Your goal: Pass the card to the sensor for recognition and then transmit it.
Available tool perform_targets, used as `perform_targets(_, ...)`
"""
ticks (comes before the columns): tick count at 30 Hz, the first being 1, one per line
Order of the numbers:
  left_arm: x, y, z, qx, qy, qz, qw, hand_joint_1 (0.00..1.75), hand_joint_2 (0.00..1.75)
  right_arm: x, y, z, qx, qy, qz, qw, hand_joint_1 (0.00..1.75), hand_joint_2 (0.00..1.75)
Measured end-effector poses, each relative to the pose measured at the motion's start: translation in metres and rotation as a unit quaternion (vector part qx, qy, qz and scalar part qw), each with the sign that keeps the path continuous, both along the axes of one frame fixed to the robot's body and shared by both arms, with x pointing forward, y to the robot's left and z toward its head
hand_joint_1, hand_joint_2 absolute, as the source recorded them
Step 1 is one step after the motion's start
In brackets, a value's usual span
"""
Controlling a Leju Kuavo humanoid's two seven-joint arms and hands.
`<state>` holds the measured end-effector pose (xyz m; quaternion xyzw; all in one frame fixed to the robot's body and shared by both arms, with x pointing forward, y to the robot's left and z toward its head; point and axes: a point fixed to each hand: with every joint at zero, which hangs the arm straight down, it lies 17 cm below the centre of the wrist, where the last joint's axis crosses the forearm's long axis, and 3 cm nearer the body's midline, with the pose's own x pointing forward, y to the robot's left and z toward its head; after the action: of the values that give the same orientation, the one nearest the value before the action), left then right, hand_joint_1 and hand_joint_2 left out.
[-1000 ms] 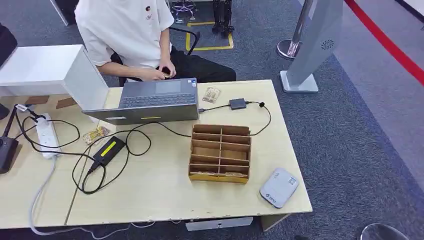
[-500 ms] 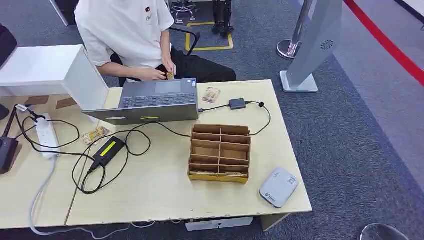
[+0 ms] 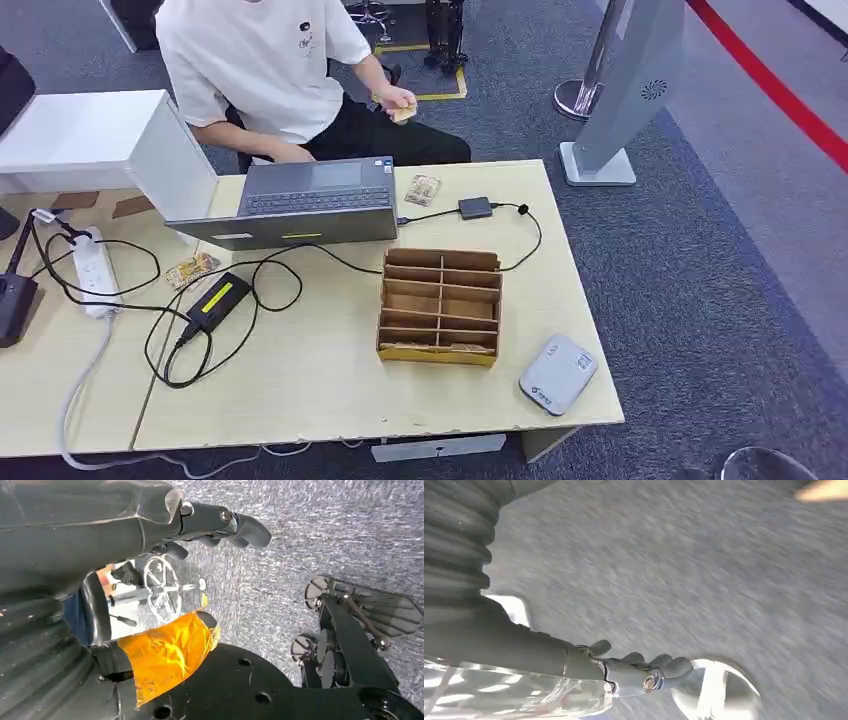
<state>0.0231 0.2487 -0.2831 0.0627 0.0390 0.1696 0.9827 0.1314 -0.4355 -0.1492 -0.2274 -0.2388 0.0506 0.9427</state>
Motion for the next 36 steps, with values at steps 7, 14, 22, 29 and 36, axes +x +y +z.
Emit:
perform_targets(7, -0.003, -0.004, 0.000, -0.001, 0.006, 0.014, 1.000, 0.00, 0.00, 0.062, -0.060, 0.058, -0.094, -0.104, 0.010, 0.990, 0.00, 1.75)
perform_targets(14, -0.004, -0.010, 0.000, -0.010, 0.008, 0.028, 1.000, 0.00, 1.75, 0.101, -0.123, 0.122, -0.216, -0.166, 0.016, 0.962, 0.00, 1.75)
perform_targets(22, 0.000, -0.018, 0.001, -0.024, -0.003, 0.040, 0.999, 0.00, 1.75, 0.147, -0.185, 0.212, -0.378, -0.197, 0.044, 0.904, 0.00, 1.75)
perform_targets(29, 0.015, -0.017, 0.001, -0.022, -0.036, 0.037, 0.998, 0.00, 1.75, 0.203, -0.194, 0.275, -0.466, -0.231, 0.063, 0.852, 0.00, 1.75)
perform_targets(36, 0.028, -0.022, 0.002, -0.035, -0.066, 0.036, 0.997, 0.00, 1.75, 0.261, -0.165, 0.305, -0.509, -0.265, 0.095, 0.813, 0.00, 1.75)
